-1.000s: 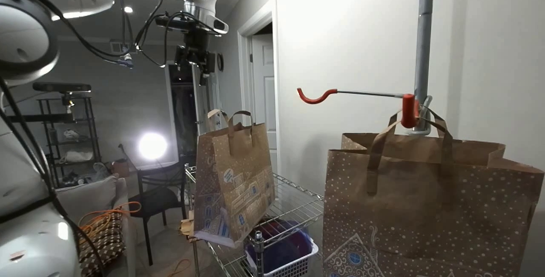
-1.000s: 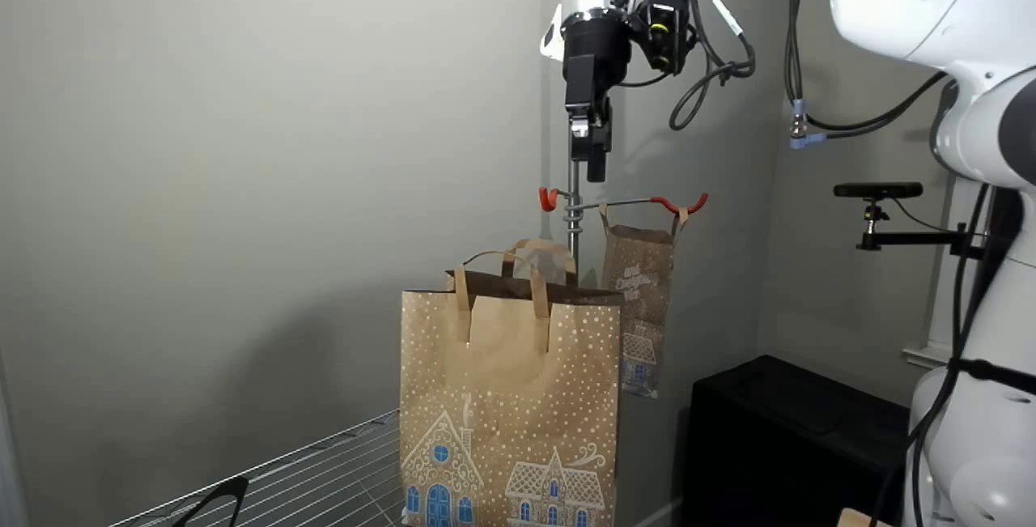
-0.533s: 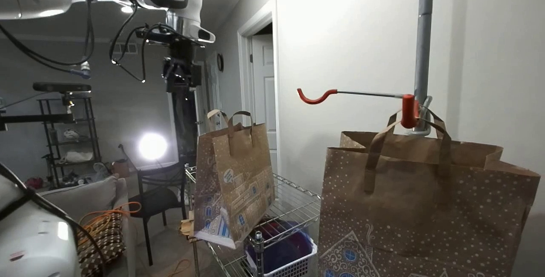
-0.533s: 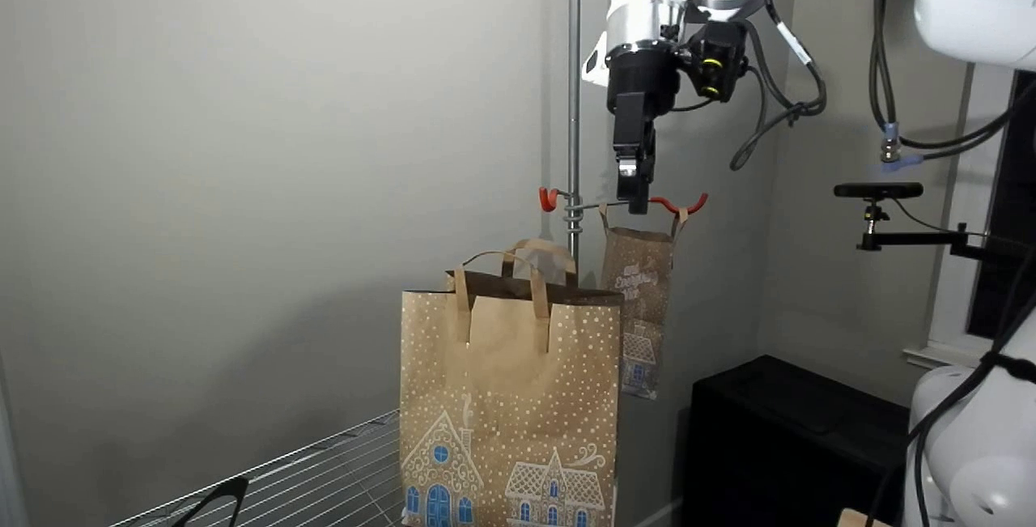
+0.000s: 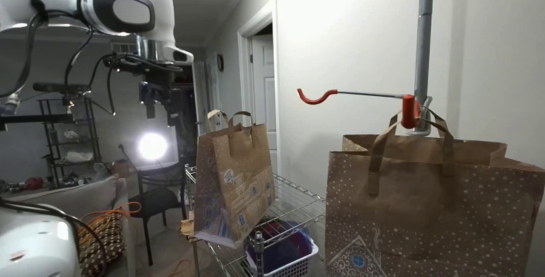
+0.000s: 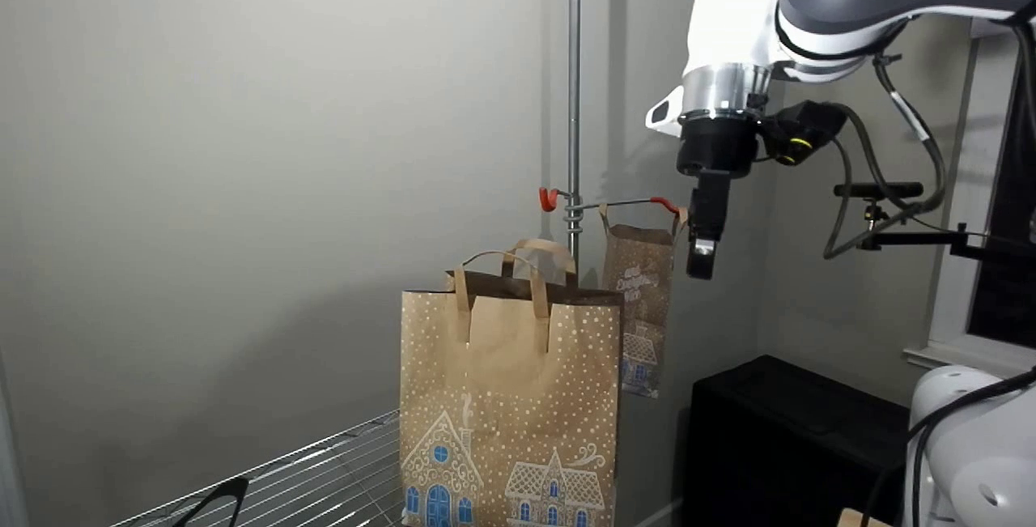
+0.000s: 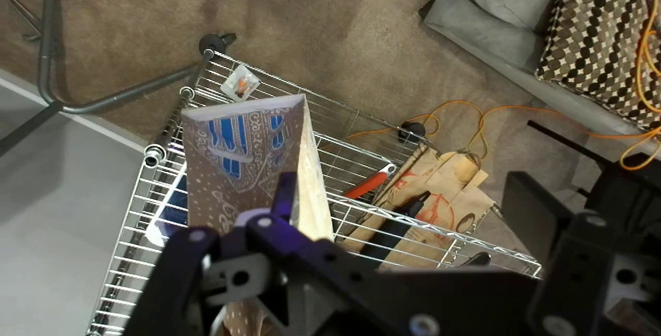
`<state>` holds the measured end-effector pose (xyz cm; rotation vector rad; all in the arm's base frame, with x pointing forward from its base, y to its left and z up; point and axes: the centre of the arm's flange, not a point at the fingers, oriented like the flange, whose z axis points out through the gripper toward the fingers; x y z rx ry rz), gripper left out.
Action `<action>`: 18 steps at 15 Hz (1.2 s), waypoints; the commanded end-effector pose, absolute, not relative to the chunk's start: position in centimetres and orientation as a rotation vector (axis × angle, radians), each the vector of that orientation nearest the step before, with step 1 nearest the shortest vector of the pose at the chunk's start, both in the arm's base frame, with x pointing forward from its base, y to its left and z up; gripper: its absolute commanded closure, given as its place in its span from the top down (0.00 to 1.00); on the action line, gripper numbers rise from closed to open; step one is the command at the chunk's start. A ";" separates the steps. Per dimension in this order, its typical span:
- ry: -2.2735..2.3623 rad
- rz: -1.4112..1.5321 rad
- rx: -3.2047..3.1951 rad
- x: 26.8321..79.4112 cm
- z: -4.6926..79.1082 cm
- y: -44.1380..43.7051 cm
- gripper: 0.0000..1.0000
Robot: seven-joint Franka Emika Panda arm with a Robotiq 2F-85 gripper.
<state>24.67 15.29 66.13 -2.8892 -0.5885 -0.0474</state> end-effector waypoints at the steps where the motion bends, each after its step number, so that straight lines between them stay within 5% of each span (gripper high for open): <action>1: -0.638 -0.113 -2.895 20.5 58.9 11.8 1.00; 11: -0.600 -0.090 -2.936 21.8 57.6 10.8 1.00; 18: -0.677 -0.316 -3.030 26.1 64.3 10.8 1.00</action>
